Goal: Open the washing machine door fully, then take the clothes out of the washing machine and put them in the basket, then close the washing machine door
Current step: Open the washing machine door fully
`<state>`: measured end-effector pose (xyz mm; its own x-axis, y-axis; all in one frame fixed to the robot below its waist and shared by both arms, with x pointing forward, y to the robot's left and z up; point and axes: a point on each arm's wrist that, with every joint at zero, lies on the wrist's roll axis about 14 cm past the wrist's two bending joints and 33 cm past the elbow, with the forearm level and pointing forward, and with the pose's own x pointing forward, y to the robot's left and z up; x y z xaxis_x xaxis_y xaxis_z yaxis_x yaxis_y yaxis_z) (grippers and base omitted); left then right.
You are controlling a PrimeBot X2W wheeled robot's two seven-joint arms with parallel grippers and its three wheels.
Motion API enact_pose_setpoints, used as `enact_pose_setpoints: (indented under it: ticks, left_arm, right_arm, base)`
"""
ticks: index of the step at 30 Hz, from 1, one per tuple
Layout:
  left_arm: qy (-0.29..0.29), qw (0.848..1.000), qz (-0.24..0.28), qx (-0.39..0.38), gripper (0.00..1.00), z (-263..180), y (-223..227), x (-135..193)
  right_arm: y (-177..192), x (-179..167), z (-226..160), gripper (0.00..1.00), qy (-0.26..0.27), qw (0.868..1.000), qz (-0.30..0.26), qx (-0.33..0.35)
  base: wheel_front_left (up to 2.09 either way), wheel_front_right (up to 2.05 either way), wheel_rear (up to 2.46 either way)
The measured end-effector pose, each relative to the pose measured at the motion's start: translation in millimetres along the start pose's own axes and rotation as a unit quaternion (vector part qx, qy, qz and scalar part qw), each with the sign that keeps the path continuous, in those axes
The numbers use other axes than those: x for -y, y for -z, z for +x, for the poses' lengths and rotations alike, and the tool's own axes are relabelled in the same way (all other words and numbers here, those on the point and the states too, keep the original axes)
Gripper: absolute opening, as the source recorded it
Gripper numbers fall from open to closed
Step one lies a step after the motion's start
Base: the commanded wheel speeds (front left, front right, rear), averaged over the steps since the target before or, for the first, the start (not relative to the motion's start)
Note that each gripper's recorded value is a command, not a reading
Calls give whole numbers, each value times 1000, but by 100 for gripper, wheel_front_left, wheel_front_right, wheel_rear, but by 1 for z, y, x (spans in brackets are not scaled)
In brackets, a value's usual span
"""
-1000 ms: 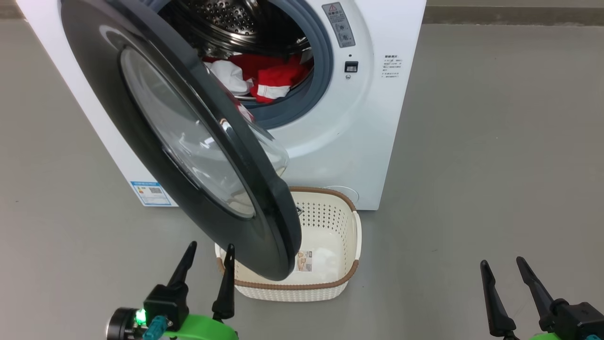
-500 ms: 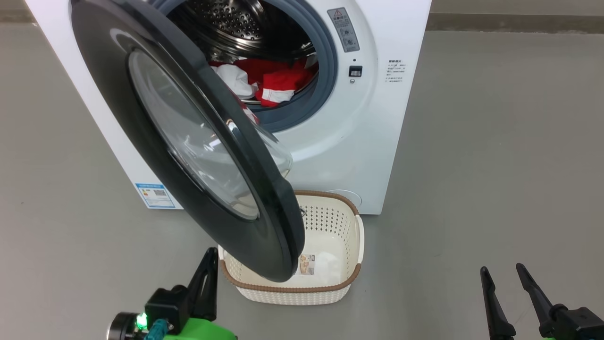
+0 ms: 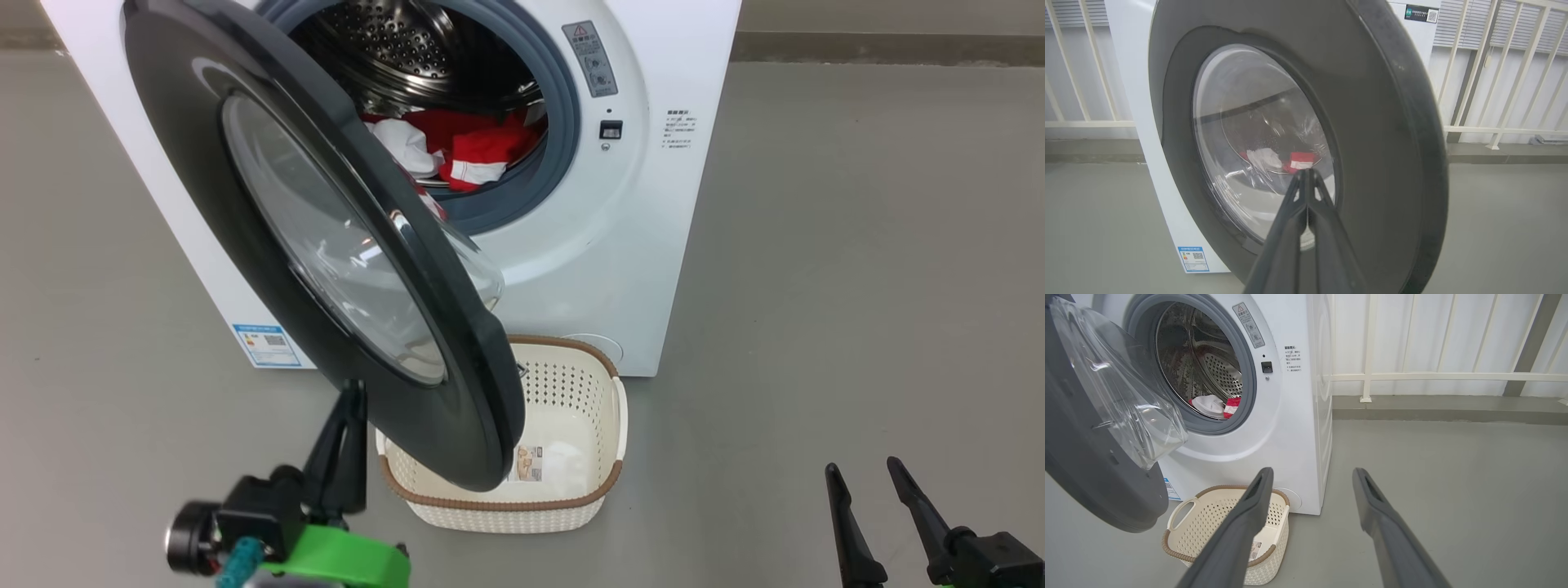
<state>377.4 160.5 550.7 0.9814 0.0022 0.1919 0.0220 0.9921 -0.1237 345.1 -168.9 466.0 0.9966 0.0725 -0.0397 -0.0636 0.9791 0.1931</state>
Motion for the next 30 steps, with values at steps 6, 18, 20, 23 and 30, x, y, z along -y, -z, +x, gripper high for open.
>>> enact_pose_setpoints:
  ticks: [6, 18, 20, 23, 30]
  left_arm:
    - [-1, 995, -6, 97, 0, 15, -63, 2]
    - [111, 955, -40, 272, 0, 12, -179, 79]
    - [146, 951, -53, 269, 0, 10, -178, 100]
    - [197, 947, -81, 240, 0, 6, -164, 132]
    - [261, 950, -140, 103, 0, 1, -101, 177]
  right_arm:
    - [0, -1, -1, 100, -1, 1000, 1, 1]
    - [0, 6, -8, 100, 11, 1000, 4, 1]
    - [1, 7, -9, 100, 14, 1000, 4, 0]
    - [2, 9, -10, 100, 16, 1000, 4, -1]
    - [6, 10, -11, 100, 20, 1000, 8, -8]
  base:
    - [0, 0, 0]
    - [0, 0, 0]
    - [0, 0, 0]
    - [0, 0, 0]
    - [0, 0, 0]
